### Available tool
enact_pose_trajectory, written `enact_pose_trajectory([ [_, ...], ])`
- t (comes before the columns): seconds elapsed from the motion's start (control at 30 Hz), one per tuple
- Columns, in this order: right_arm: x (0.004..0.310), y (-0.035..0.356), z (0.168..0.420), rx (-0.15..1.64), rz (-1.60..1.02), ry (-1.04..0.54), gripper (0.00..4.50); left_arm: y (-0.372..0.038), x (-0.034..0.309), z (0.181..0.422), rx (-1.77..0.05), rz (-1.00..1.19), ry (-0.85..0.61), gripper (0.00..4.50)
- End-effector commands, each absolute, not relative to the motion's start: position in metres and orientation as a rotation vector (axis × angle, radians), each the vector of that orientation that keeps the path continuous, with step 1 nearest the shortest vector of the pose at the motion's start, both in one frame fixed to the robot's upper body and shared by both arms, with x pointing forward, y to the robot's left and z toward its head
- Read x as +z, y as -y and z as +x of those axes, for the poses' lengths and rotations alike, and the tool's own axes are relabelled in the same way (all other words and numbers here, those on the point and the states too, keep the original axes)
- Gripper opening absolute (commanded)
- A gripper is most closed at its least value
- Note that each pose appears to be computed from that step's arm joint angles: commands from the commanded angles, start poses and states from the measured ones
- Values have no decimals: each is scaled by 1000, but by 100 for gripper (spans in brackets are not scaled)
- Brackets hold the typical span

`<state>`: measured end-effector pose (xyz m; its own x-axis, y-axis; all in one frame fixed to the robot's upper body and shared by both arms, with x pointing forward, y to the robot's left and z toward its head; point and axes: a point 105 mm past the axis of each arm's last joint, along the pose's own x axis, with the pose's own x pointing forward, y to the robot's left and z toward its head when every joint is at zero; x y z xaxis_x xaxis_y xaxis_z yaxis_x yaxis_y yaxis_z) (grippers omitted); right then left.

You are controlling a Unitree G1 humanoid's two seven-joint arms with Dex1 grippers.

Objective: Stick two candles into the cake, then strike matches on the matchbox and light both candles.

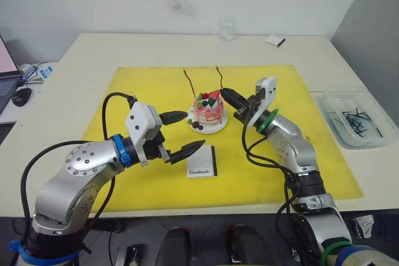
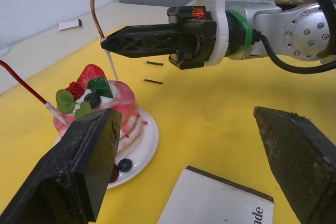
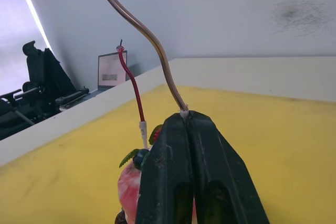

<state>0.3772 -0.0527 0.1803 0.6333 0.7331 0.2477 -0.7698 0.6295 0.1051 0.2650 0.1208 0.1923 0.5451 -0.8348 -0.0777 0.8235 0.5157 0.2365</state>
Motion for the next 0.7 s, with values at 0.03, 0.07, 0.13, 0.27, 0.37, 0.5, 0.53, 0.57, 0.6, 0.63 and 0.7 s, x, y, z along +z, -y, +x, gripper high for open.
enact_pose_trajectory([
  [0.03,195,50,377,873,198,245,2,-122,202,263,-1002,280,78,450],
  [0.07,194,50,378,872,193,241,2,-123,202,263,-1002,283,78,450],
  [0.13,192,49,378,871,183,237,2,-124,202,263,-1003,286,77,450],
  [0.27,190,50,379,868,177,235,2,-124,204,263,-1004,291,78,450],
  [0.37,189,49,379,866,175,234,2,-124,203,264,-1006,291,77,450],
  [0.5,184,47,379,864,173,220,2,-123,202,264,-1010,289,75,450],
  [0.53,182,47,378,866,172,216,2,-123,202,264,-1011,289,74,450],
  [0.57,181,46,377,869,173,212,2,-123,202,264,-1012,290,73,450],
  [0.6,180,46,377,870,175,210,2,-123,202,264,-1012,290,73,450],
  [0.63,179,46,376,872,178,207,2,-123,202,264,-1013,290,72,450],
  [0.7,178,45,375,875,181,203,2,-123,202,264,-1014,290,72,450],
])
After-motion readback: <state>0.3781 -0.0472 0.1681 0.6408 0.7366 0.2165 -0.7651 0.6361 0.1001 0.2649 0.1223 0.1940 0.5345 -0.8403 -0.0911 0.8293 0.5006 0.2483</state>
